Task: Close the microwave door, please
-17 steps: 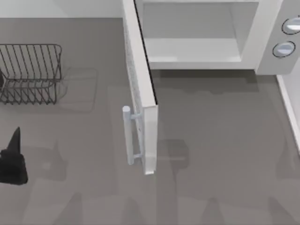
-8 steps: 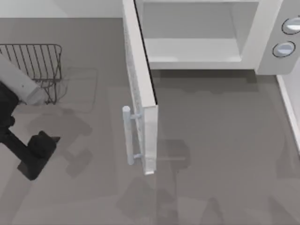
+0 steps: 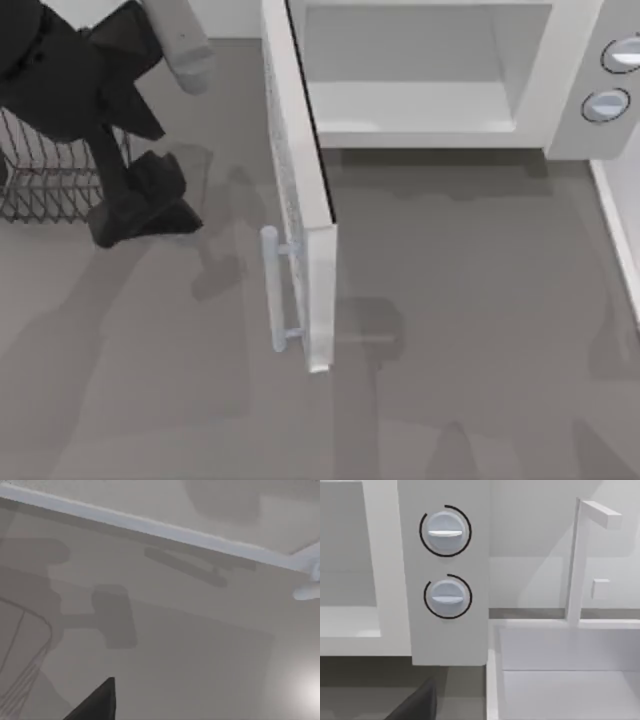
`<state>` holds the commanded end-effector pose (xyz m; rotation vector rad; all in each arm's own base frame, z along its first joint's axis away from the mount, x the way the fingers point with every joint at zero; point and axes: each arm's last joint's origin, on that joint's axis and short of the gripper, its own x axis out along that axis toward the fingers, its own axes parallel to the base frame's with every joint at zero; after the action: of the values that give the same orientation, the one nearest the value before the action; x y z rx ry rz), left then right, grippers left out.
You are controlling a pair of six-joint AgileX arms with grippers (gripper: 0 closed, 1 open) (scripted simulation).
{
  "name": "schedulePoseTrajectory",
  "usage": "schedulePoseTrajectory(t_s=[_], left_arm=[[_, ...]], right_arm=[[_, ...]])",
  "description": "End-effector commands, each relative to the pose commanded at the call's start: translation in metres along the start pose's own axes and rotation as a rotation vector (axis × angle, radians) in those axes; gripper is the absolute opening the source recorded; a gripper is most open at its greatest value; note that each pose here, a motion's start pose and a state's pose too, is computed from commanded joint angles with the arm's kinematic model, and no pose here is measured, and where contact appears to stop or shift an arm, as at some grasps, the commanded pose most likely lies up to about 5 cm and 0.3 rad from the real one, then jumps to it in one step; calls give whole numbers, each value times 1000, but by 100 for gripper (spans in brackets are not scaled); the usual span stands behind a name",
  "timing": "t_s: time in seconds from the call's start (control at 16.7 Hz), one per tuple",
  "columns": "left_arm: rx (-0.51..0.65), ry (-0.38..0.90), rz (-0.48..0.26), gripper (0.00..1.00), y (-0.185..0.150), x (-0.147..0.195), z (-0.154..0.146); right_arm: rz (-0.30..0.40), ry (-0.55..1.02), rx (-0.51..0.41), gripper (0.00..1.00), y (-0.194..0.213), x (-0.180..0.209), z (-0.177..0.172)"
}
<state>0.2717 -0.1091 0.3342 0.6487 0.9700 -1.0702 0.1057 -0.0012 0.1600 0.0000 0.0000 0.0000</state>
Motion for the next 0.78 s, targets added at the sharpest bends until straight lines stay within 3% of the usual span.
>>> schedulePoseTrajectory(t_s=[0.36, 0.78], left_arm=[[158, -43, -89, 100, 26, -14, 51], [194, -63, -95, 100, 30, -18, 58]], right_arm=[[0, 0, 0, 100, 0, 0, 0], [0, 0, 0, 100, 0, 0, 0]])
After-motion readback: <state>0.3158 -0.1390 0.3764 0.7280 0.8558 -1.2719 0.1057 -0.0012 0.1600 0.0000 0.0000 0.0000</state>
